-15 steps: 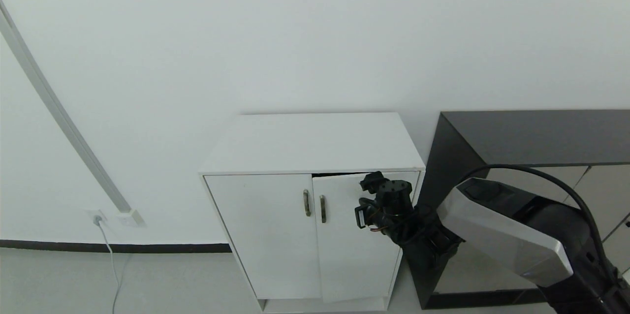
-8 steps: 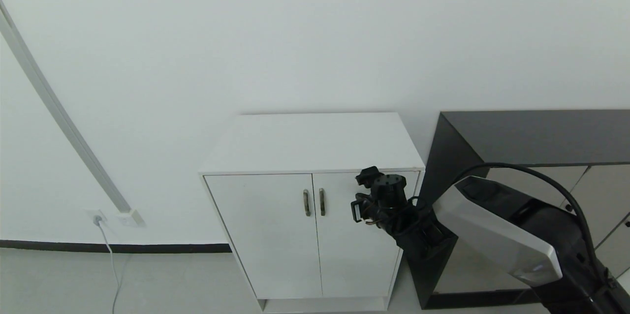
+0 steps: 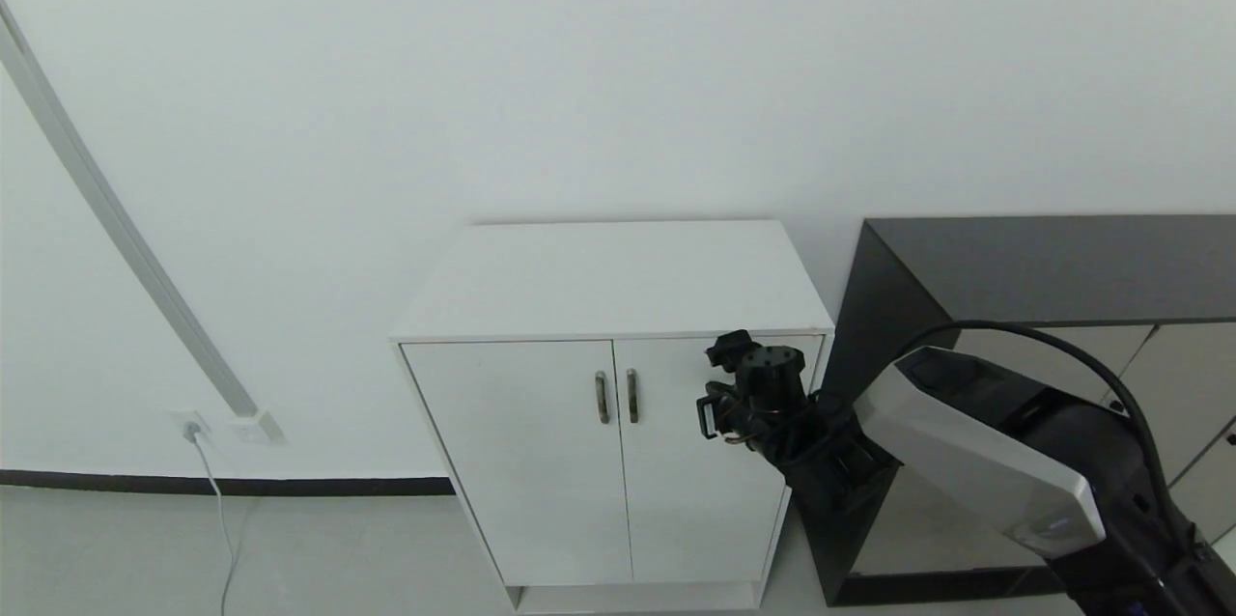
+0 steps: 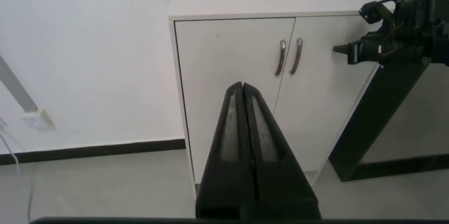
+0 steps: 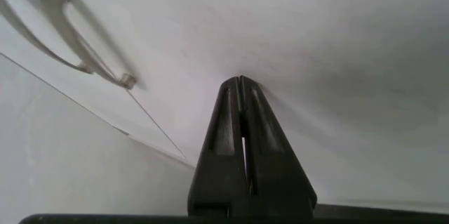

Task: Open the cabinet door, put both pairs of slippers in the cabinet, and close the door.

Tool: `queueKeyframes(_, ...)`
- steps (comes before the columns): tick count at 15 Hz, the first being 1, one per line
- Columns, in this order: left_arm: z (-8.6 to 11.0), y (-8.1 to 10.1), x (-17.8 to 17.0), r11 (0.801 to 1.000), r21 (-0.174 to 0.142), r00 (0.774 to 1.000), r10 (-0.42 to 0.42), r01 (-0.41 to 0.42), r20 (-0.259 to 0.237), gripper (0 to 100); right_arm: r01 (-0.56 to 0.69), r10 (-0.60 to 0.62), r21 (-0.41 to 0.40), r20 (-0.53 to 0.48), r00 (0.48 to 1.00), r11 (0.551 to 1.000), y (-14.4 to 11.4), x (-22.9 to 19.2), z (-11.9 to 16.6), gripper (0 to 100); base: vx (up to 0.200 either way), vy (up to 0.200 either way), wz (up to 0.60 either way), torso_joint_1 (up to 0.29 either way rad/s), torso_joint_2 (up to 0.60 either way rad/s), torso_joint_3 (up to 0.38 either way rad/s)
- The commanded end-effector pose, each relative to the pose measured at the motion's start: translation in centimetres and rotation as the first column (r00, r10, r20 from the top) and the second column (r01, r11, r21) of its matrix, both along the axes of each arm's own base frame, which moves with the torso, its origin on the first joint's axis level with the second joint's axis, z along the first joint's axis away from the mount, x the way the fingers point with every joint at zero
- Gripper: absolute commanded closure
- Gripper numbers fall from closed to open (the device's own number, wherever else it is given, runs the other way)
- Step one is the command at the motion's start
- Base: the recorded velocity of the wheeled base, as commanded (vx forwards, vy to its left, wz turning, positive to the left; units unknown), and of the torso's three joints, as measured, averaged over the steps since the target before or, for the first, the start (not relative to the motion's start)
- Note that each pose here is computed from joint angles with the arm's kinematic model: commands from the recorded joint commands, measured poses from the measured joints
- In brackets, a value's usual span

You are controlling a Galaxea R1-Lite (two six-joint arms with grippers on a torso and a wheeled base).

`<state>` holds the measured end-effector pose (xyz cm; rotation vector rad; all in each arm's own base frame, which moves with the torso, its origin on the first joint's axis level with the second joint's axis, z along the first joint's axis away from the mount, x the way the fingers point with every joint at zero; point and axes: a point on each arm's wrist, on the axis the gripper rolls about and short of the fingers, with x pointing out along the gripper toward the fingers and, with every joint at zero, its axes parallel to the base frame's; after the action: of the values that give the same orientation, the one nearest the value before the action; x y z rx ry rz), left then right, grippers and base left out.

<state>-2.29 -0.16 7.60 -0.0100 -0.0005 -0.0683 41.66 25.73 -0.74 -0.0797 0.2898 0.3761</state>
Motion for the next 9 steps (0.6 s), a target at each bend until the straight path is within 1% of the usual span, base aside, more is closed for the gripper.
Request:
queueKeyframes(1, 0.0, 0.0, 0.0, 1.000, -0.001, 1.000, 0.001, -0.001, -0.001, 100, -0.008, 0.007, 0.007, 0.011, 1.000, 1.000, -0.7, -1.6, 1.9, 100, 0.000, 0.000, 0.00, 0.000, 0.00, 0.000)
queueKeyframes(5, 0.0, 0.0, 0.0, 1.000, -0.001, 1.000, 0.001, -0.001, 0.001, 100, -0.002, 0.000, 0.030, 0.046, 0.999, 1.000, -4.2, -6.9, 5.2, 100, 0.000, 0.000, 0.00, 0.000, 0.00, 0.000)
queueKeyframes(6, 0.0, 0.0, 0.0, 1.000, -0.001, 1.000, 0.001, -0.001, -0.001, 100, 0.000, -0.001, 0.031, 0.047, 0.999, 1.000, -4.6, -7.5, 5.4, 100, 0.000, 0.000, 0.00, 0.000, 0.00, 0.000)
queueKeyframes(7, 0.0, 0.0, 0.0, 1.000, -0.001, 1.000, 0.001, -0.001, -0.001, 100, 0.013, -0.015, 0.039, 0.063, 0.998, 0.999, -6.4, -9.3, 6.5, 100, 0.000, 0.000, 0.00, 0.000, 0.00, 0.000)
queueKeyframes(9, 0.0, 0.0, 0.0, 1.000, -0.001, 1.000, 0.001, -0.001, -0.001, 100, 0.055, -0.058, 0.042, 0.074, 0.996, 0.998, -9.1, -11.7, 7.8, 100, 0.000, 0.000, 0.00, 0.000, 0.00, 0.000)
